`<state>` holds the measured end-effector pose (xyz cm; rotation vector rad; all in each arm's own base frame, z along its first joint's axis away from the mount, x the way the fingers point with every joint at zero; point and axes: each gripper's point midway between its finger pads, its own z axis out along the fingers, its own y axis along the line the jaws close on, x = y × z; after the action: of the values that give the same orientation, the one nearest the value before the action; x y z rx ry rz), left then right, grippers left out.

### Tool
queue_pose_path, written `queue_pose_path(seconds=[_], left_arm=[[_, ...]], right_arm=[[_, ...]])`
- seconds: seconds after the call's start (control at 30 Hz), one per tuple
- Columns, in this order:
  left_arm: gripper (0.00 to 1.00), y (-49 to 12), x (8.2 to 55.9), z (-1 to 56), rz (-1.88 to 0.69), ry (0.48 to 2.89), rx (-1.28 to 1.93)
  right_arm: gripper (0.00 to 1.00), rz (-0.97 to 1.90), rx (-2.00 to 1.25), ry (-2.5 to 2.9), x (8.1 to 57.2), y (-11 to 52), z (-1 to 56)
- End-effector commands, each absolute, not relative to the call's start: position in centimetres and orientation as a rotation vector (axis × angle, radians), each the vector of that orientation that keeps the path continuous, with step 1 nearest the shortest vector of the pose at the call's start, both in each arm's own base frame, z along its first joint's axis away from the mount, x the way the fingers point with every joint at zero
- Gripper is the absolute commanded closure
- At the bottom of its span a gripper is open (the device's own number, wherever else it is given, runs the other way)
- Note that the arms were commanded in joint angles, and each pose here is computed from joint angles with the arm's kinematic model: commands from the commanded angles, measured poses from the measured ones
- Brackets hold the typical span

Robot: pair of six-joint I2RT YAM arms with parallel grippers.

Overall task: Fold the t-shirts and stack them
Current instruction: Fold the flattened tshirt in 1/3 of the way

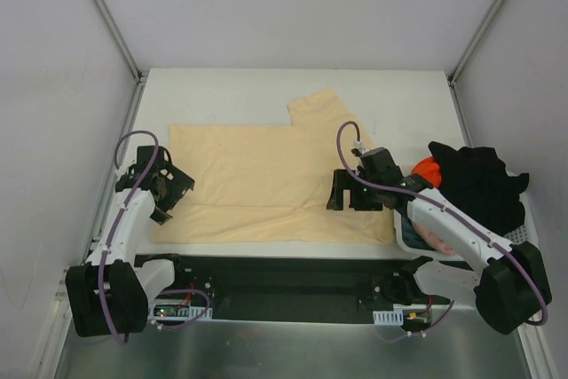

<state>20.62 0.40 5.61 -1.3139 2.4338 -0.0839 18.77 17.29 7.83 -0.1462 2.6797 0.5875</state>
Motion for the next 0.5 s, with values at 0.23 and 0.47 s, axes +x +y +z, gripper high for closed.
queue_pose_path(seconds=[0.23, 0.47], left_arm=[[0.01, 1.3, 23.3, 10.5, -0.126, 2.288, -1.263], [0.01, 1.7, 23.1, 10.0, -0.089, 2.295, -1.272]], right_arm=[[0.29, 0.5, -0.052, 2.667, 24.4, 20.1, 7.8], [0.48, 0.427, -0.026, 2.757, 25.3, 20.5, 5.1]])
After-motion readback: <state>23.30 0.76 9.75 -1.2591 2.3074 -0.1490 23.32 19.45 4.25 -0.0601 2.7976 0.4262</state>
